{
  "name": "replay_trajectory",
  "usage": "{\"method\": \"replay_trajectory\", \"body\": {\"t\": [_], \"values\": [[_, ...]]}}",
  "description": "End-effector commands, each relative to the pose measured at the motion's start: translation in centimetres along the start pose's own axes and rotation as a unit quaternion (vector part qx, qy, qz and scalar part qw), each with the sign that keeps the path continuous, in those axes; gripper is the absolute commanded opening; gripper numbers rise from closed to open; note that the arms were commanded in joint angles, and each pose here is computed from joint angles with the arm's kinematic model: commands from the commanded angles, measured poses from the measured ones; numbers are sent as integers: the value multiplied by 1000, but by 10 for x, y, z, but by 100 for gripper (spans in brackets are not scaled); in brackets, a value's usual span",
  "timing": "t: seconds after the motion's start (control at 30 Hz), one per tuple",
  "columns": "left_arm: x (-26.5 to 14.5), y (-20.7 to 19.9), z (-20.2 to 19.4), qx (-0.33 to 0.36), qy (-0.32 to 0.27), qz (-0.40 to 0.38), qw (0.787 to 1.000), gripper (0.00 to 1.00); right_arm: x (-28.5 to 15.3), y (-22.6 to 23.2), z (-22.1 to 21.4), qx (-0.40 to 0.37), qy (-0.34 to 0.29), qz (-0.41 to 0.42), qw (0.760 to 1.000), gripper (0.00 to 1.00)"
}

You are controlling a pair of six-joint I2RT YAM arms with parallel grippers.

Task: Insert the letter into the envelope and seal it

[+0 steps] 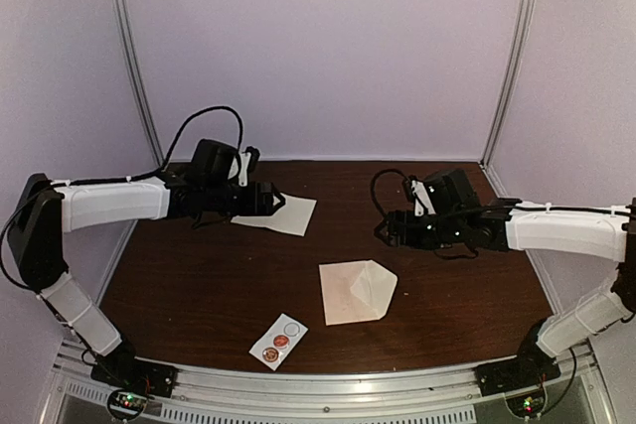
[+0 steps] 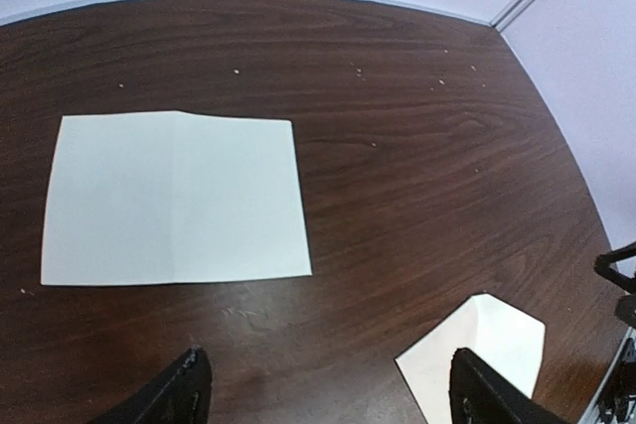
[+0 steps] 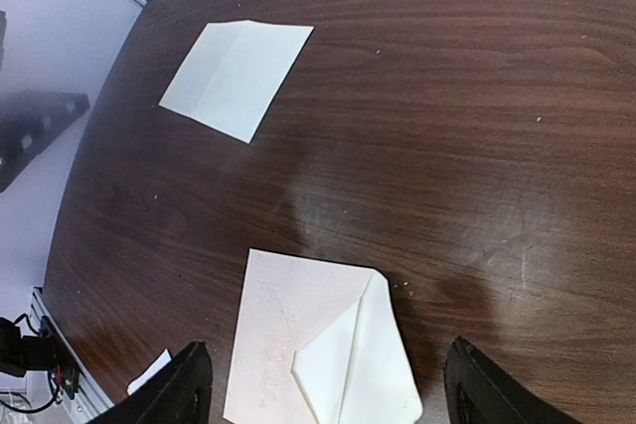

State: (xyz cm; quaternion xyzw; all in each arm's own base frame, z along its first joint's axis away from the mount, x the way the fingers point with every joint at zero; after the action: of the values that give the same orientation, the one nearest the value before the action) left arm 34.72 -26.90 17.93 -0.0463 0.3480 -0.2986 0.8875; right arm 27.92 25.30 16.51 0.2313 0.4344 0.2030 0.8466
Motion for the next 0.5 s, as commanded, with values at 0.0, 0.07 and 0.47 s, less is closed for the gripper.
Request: {"method": "replay_trajectory", "body": {"t": [0.0,0.07,0.47], "values": [[24,29,2,25,37,9,999,84,-22,-7,24,5,-80,-3,997,84],[38,40,6,26,39,25,999,84,-29,-10,30,7,-98,-4,995,89],[117,83,2,25,76,74,994,84,-45,-51,39,124,-139,57,981,100]]}}
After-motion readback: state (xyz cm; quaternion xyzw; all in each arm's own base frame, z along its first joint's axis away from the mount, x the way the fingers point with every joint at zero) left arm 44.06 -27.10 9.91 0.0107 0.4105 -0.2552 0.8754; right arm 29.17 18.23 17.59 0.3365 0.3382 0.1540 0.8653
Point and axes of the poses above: each gripper's point midway between its finger pads, its own x axis out along the fingers, its own y axis along the line the jaws close on, z = x × y, the point moved 3 cm from there along -x, back along the fingers, and after that the axes turned 9 degrees about x, right-handed, at the moved point
